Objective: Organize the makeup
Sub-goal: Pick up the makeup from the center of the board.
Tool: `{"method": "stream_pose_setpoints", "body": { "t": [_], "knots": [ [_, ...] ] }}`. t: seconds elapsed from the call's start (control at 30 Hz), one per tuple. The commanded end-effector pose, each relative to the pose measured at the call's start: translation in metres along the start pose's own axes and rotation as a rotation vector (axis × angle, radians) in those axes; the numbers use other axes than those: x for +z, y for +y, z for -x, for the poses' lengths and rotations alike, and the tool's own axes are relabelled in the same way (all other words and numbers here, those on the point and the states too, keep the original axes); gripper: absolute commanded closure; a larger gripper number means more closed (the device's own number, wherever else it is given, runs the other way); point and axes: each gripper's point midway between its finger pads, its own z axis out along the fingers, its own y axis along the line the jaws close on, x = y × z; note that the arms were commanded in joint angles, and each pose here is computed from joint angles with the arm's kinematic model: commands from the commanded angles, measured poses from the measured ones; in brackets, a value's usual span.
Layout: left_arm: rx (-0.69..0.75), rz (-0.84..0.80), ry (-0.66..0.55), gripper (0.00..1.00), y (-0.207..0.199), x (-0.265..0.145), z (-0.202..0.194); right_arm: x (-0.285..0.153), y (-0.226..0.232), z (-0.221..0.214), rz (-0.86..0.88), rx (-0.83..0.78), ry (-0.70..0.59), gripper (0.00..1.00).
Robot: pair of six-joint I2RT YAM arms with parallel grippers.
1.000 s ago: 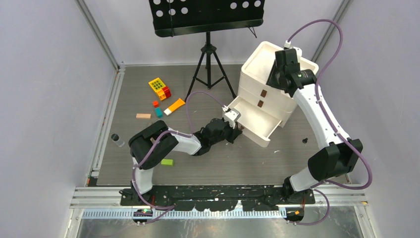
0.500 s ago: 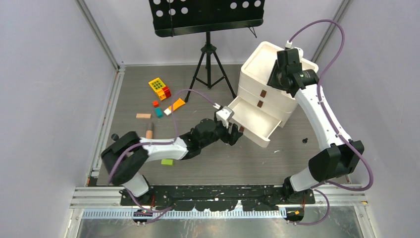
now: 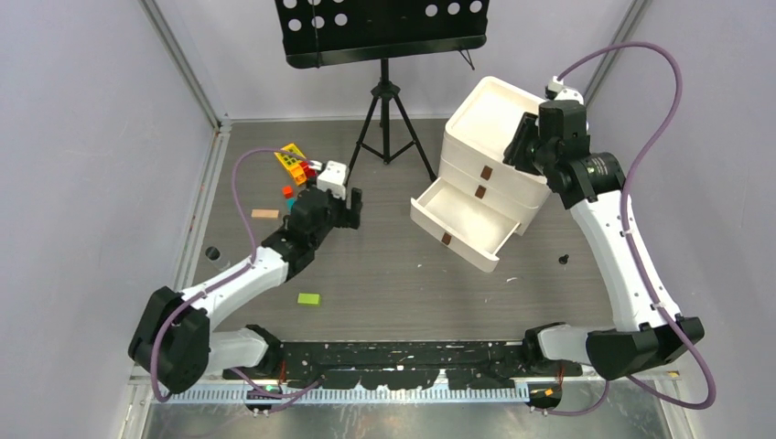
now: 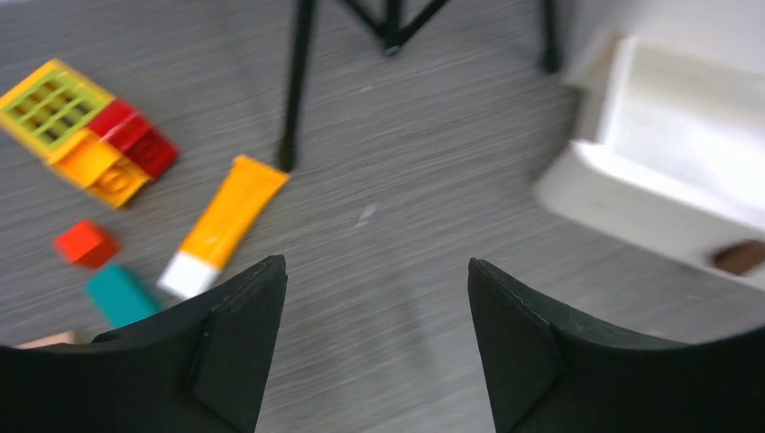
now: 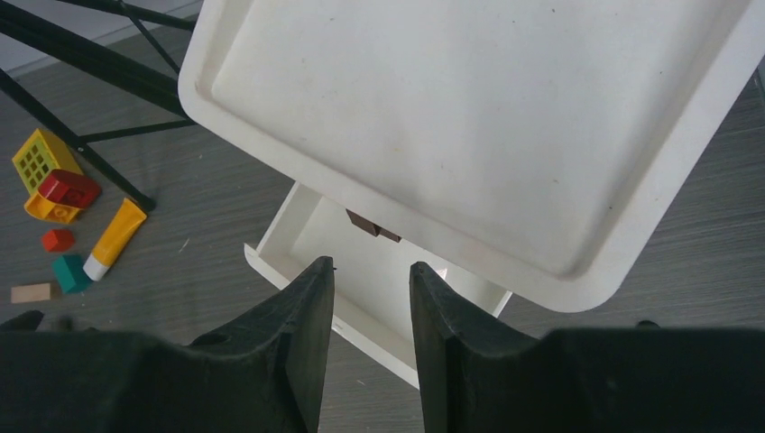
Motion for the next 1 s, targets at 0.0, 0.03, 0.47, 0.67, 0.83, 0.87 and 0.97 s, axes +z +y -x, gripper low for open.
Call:
{"method": "stream_pose_setpoints", "body": {
  "t": [0.0, 0.03, 0.47, 0.67, 0.83, 0.87, 0.97],
  "knots": [
    [0.072, 0.077, 0.121, 0.23, 0.053, 0.008, -0.025, -0.004, 0.004, -0.006, 0.038, -0.015, 0.0, 0.58],
    [0.075, 0.078, 0.139, 0.22, 0.062, 0.013, -0.028, -0.004, 0.003, -0.007, 0.037, -0.016, 0.003, 0.58],
    [-0.05, -0.002, 0.294, 0.2, 0.132, 0.08, -0.051, -0.015, 0.01, -0.009, 0.081, -0.018, -0.007, 0.58],
    [-0.087, -0.081, 0.411, 0.2, 0.137, 0.092, -0.072, -0.019, 0.007, -0.008, 0.071, -0.019, -0.02, 0.58],
    [-0.11, -0.046, 0.519, 0.2, 0.147, 0.09, -0.093, -0.018, 0.007, -0.009, 0.072, -0.02, -0.018, 0.58],
    [-0.109, -0.035, 0.532, 0.2, 0.15, 0.09, -0.096, -0.018, 0.008, -0.008, 0.073, -0.02, -0.019, 0.58],
    [-0.112, 0.008, 0.584, 0.2, 0.159, 0.087, -0.104, -0.018, 0.009, -0.009, 0.078, -0.021, -0.016, 0.58]
  ]
}}
